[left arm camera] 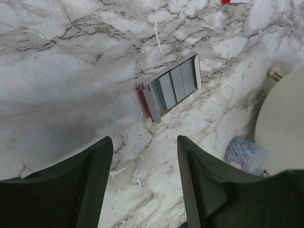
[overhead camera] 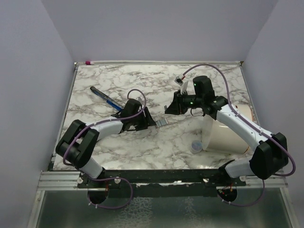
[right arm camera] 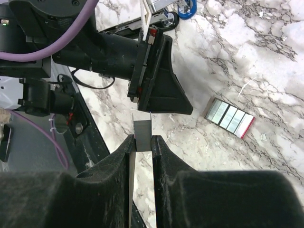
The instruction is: Unload the staples from the stapler
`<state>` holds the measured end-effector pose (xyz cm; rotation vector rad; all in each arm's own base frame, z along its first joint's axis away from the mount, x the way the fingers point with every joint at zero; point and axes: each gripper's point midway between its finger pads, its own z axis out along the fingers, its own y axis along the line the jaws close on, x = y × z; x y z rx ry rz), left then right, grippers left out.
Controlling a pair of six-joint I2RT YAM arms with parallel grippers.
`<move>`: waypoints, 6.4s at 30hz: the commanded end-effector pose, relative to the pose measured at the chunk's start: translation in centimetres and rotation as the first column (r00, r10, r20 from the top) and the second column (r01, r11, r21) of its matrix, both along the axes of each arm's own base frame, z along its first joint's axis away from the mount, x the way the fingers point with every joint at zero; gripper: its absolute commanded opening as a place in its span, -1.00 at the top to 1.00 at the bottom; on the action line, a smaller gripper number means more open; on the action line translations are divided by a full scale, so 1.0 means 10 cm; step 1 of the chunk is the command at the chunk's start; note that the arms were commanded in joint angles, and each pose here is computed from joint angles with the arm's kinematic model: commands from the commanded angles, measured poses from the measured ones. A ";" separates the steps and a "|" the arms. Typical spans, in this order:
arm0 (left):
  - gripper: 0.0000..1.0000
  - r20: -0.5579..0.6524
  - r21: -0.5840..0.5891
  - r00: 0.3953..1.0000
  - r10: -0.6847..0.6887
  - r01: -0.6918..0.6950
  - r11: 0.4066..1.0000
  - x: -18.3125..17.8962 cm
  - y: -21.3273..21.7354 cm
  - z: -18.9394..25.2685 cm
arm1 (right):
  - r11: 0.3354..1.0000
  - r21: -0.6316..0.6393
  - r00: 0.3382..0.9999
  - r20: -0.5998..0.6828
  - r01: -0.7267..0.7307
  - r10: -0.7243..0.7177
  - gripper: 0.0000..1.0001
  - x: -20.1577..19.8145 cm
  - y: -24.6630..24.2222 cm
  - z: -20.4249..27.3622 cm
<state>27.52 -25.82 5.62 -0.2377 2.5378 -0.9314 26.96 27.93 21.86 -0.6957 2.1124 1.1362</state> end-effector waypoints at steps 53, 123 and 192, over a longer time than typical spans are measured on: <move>0.60 -0.102 0.128 0.995 0.014 -0.001 0.992 -0.16 0.13 -0.70 | 0.877 -0.476 0.951 -0.295 -0.066 -0.088 0.63 0.17 0.29 -1.65; 0.75 -0.088 0.040 0.996 0.008 -0.004 0.999 -0.27 0.11 -0.69 | 0.686 -0.724 0.949 -0.259 -0.068 -0.179 0.63 0.14 0.30 -1.92; 0.78 -0.103 0.020 0.995 -0.007 0.009 1.000 -0.29 0.07 -0.65 | 0.916 -0.370 0.931 -0.366 -0.154 0.009 0.56 0.23 0.38 -1.83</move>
